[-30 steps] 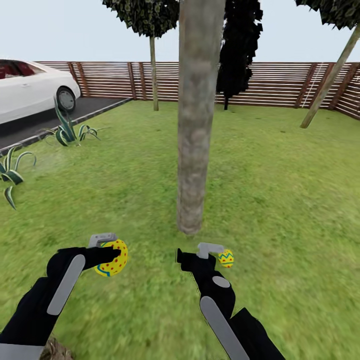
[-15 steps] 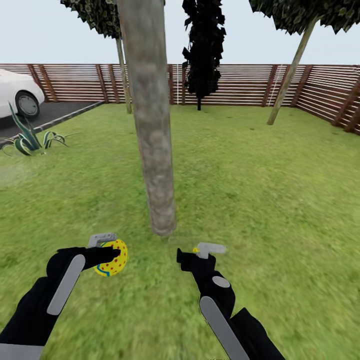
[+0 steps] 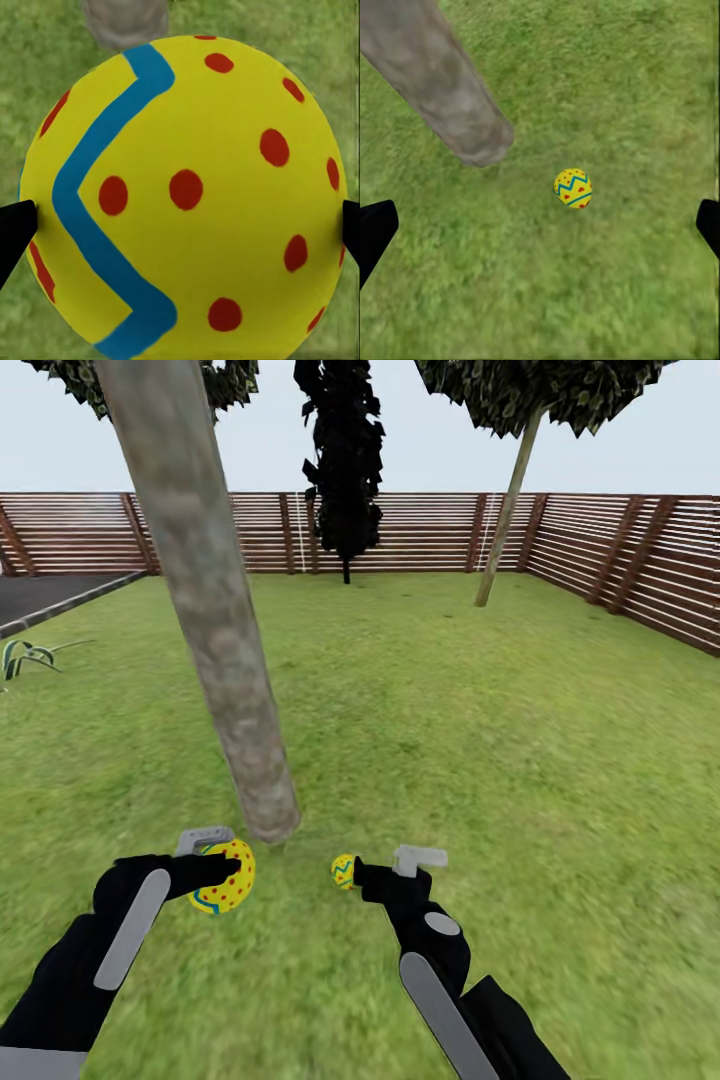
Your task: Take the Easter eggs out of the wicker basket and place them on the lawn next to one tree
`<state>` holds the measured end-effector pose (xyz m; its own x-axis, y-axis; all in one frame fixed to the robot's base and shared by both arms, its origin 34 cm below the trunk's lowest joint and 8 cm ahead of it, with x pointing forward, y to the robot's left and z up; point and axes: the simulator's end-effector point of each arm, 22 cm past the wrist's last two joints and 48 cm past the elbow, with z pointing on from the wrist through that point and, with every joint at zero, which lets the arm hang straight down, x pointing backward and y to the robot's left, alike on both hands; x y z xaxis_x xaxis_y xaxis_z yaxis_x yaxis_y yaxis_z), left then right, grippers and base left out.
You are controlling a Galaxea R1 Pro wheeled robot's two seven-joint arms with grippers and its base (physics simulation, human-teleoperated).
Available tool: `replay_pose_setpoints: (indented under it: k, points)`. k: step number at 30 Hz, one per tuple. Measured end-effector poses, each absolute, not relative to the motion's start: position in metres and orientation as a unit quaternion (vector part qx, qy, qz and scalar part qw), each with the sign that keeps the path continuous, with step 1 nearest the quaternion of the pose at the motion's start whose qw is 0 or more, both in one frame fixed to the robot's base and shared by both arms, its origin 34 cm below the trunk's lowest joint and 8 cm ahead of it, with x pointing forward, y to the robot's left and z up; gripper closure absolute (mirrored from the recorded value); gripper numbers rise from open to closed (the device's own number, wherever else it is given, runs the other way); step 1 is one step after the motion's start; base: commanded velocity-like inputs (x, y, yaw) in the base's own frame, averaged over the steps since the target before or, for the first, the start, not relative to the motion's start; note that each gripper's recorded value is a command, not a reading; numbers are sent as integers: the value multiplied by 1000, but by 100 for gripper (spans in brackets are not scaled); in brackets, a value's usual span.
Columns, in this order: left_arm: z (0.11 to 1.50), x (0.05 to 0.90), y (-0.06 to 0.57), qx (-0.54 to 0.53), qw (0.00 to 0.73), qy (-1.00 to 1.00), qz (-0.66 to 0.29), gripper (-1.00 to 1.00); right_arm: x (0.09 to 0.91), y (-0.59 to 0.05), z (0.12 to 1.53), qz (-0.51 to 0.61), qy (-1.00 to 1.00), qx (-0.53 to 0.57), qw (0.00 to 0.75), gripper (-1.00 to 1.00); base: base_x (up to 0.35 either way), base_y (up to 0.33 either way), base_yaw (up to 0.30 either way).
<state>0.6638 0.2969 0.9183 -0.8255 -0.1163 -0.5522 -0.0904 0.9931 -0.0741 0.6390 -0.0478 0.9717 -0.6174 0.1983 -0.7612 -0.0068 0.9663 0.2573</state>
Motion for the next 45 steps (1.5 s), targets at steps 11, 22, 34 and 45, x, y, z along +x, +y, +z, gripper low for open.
replay_pose_setpoints:
  k: [11, 22, 34, 45]
  points:
    - [920, 664, 298, -55, 292, 955, -22, 100, 639, -48, 974, 118, 891, 53, 436, -100, 136, -300, -150]
    - [920, 664, 298, -56, 292, 955, -22, 100, 639, -47, 974, 118, 891, 53, 435, -100, 54, -310, 253]
    - [920, 664, 298, -56, 292, 954, -22, 100, 639, -47, 974, 119, 891, 53, 436, -100, 144, -229, 150]
    - [919, 664, 298, -56, 291, 955, -23, 100, 637, -44, 974, 120, 891, 50, 435, -100, 184, -91, 191]
